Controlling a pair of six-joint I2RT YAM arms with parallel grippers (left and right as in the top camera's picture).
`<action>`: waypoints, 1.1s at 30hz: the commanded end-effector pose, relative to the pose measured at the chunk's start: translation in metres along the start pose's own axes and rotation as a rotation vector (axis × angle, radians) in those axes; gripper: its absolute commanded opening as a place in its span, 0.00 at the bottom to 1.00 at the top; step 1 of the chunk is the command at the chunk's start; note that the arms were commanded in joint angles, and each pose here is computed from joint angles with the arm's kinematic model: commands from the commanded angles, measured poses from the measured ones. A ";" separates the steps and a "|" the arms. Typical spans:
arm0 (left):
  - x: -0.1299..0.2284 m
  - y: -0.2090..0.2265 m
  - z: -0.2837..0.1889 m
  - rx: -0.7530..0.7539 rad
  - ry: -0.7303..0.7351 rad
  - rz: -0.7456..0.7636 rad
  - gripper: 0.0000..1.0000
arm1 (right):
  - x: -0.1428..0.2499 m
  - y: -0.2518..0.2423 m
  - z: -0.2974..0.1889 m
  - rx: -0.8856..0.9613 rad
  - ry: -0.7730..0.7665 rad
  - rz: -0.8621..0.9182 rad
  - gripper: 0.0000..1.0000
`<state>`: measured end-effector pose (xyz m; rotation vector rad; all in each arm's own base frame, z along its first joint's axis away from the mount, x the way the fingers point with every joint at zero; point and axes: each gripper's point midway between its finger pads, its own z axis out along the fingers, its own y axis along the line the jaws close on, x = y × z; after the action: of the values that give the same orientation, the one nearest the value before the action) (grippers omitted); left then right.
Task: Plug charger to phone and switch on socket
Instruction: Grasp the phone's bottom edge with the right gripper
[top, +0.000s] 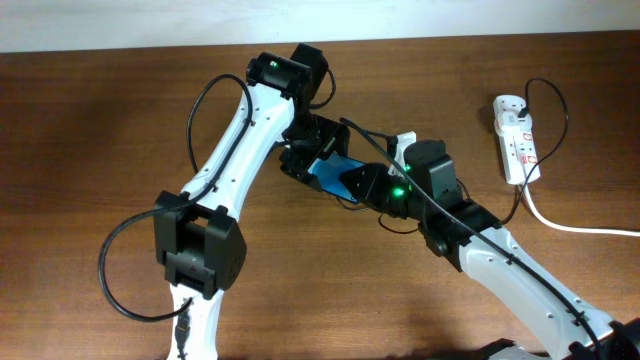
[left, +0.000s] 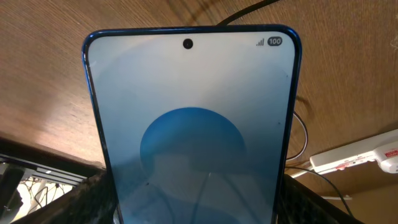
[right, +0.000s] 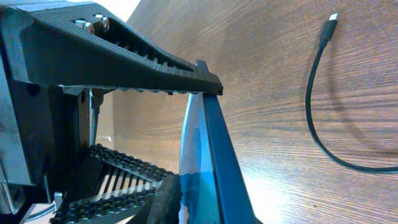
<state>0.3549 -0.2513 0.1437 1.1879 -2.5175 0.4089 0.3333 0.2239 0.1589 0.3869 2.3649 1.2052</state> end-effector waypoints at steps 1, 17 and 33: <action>0.006 -0.005 -0.004 0.020 0.018 -0.005 0.00 | -0.004 0.008 0.002 -0.012 -0.012 -0.020 0.19; 0.006 -0.006 -0.004 0.021 0.017 -0.005 0.45 | -0.003 0.011 0.001 -0.033 0.003 0.001 0.04; 0.006 -0.006 -0.004 0.022 0.017 0.014 0.99 | -0.023 0.001 -0.009 -0.040 -0.022 0.040 0.04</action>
<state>0.3549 -0.2541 0.1456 1.1787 -2.5063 0.4304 0.3406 0.2130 0.1588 0.4625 2.3549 1.2300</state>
